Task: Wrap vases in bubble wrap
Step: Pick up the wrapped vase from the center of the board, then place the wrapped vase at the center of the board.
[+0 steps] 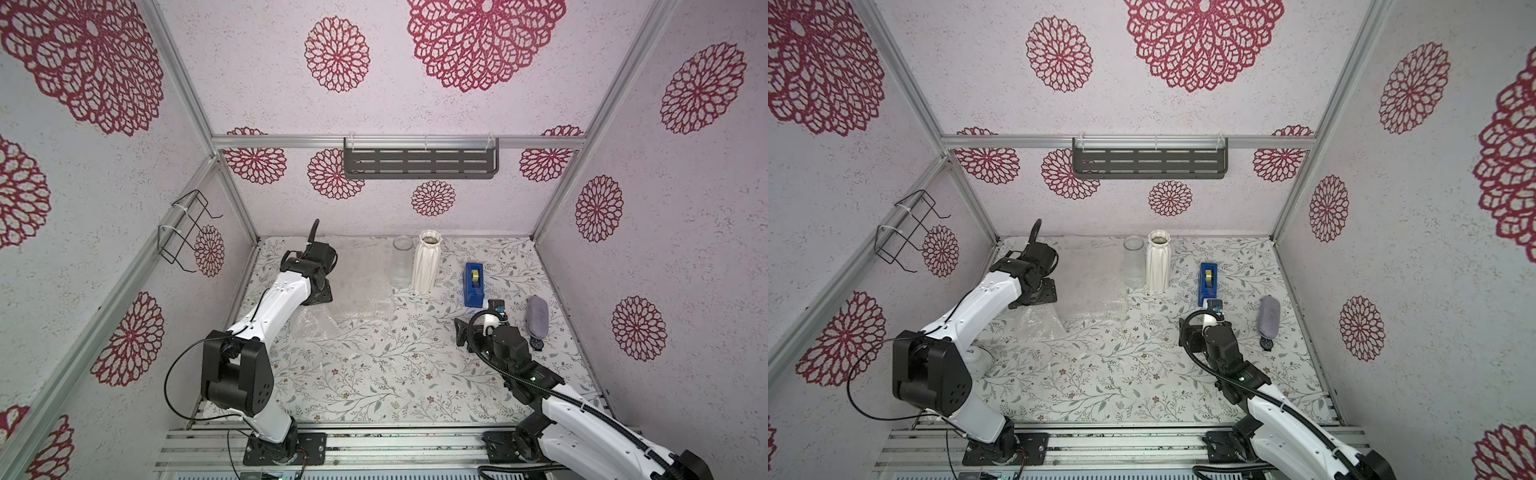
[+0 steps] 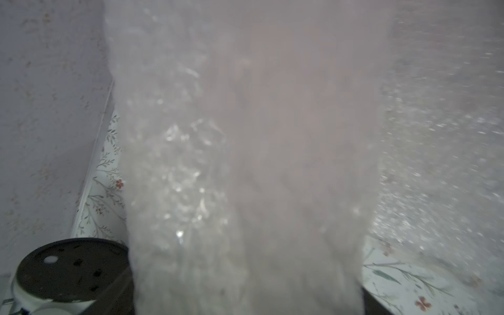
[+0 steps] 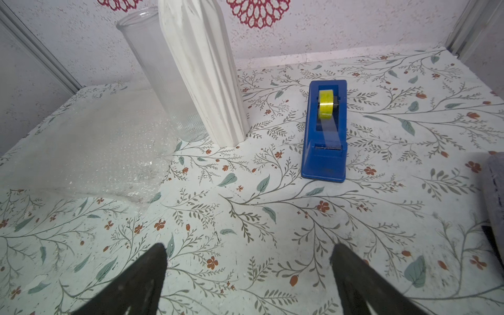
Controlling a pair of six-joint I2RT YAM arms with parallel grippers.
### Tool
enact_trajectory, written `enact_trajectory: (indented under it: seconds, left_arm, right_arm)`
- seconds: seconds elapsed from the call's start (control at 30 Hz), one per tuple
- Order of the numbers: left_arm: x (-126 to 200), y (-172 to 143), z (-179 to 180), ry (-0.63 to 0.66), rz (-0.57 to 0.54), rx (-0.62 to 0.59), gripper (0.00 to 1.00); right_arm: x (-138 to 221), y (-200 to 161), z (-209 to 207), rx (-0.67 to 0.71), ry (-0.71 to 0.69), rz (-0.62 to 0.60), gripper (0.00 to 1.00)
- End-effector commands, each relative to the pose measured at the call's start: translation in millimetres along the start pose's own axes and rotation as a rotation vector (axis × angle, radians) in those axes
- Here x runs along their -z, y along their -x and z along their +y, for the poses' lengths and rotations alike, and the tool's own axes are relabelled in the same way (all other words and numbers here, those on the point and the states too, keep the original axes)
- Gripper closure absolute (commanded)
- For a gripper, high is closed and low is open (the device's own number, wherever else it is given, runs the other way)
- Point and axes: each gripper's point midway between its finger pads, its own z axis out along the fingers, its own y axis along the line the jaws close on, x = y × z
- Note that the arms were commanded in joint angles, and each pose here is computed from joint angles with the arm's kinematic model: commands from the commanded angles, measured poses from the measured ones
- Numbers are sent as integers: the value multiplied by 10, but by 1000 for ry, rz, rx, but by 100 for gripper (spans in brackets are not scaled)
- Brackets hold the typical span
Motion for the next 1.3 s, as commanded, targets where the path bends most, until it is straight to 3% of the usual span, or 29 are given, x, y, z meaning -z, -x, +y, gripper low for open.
enact_trajectory:
  seconds: [0.0, 0.37, 0.63, 0.73, 0.8, 0.9, 1.03, 1.27]
  left_arm:
    - [-104, 159, 263, 83, -27, 102, 51]
    - [-776, -54, 596, 106, 137, 271, 49]
    - [-1043, -202, 682, 82, 164, 377, 45]
    - [-1098, -211, 701, 76, 165, 397, 39]
    - [-1108, -209, 710, 71, 159, 411, 28]
    - [-1042, -171, 726, 57, 127, 435, 15]
    - [-752, -33, 815, 65, 12, 455, 7]
    - [-145, 125, 794, 39, -172, 444, 0]
  right_arm:
    - [24, 10, -47, 3, -13, -12, 3]
    - [55, 30, -16, -1, 9, -17, 3]
    - [-42, -71, 95, -36, 61, 28, 1]
    - [-97, -97, 139, -59, 74, 47, 2]
    - [-135, -97, 192, -69, 92, 60, 3]
    - [-196, -96, 247, -83, 105, 74, 4]
    - [-286, -103, 332, -122, 127, 92, 8]
    - [-575, -111, 616, -191, 151, 142, 14]
